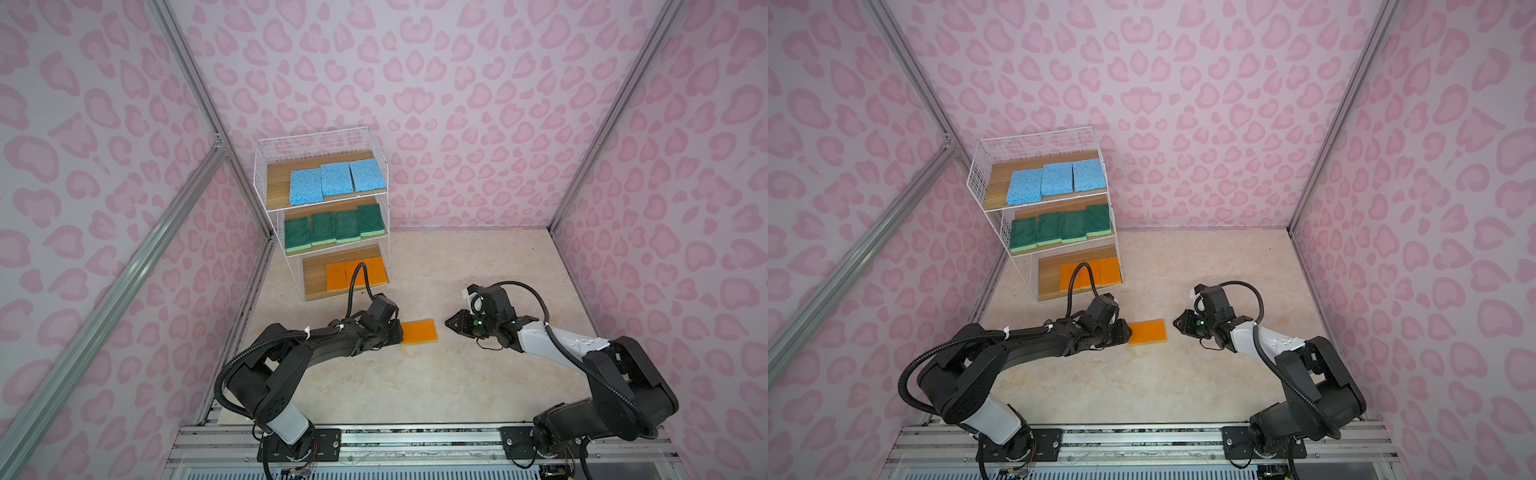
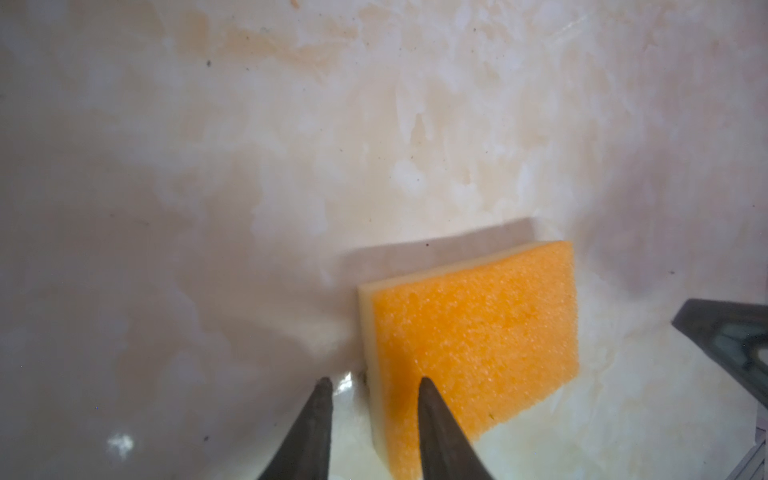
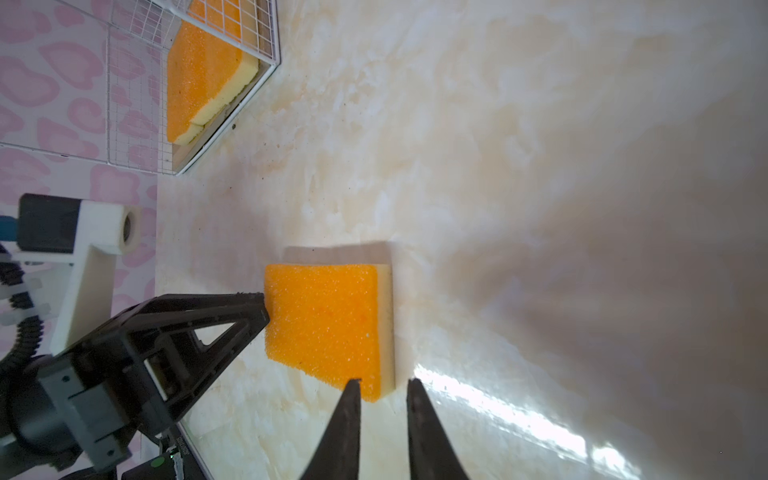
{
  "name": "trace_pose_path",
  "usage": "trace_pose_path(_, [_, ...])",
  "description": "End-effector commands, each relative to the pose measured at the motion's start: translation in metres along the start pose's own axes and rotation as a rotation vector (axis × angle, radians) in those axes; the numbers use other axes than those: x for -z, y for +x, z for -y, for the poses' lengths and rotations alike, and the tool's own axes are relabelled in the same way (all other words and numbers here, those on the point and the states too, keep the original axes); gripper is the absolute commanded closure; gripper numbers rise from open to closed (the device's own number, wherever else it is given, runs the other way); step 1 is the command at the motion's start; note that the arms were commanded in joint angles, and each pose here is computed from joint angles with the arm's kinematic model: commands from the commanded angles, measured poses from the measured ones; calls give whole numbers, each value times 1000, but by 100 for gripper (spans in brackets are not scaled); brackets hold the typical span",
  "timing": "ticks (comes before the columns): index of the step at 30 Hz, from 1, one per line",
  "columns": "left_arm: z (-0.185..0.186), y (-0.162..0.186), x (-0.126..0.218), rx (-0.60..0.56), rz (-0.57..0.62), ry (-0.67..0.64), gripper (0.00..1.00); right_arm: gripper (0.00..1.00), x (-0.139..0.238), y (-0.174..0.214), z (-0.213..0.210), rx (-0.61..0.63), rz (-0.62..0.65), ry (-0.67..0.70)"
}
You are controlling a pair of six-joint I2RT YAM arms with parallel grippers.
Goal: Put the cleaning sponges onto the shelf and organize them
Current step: 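Grasp the orange sponge with the left gripper while the right gripper opens, then carry the orange sponge to the bottom shelf with the left gripper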
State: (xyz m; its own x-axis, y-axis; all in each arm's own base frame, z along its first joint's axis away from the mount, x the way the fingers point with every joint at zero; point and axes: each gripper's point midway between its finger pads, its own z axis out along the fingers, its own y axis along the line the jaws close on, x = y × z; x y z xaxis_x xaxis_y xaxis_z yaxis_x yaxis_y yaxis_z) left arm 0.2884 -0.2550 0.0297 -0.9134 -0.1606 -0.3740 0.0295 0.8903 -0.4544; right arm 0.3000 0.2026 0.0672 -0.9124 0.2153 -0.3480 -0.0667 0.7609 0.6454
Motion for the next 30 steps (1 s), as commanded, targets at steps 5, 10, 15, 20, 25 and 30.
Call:
trace_pose_path(5, [7, -7, -13, 37, 17, 26, 82, 78, 13, 1, 9, 4, 12, 22])
trace_pose_path(10, [5, -8, -13, 71, 21, 12, 96, 78, 17, 2, 10, 3, 14, 26])
trace_pose_path(15, [-11, -23, 13, 188, 120, -8, 96, 78, 23, -1, 7, 3, 30, 23])
trace_pose_path(20, [-44, -40, 59, 386, 277, -10, 96, 78, 28, -8, 0, 7, 52, 9])
trace_pose_path(25, [-82, -50, 107, 603, 467, -20, 96, 78, 27, -14, -6, 4, 61, -9])
trace_pose_path(30, [-119, -64, 148, 812, 697, -10, 98, 78, 24, -19, -9, 3, 64, -25])
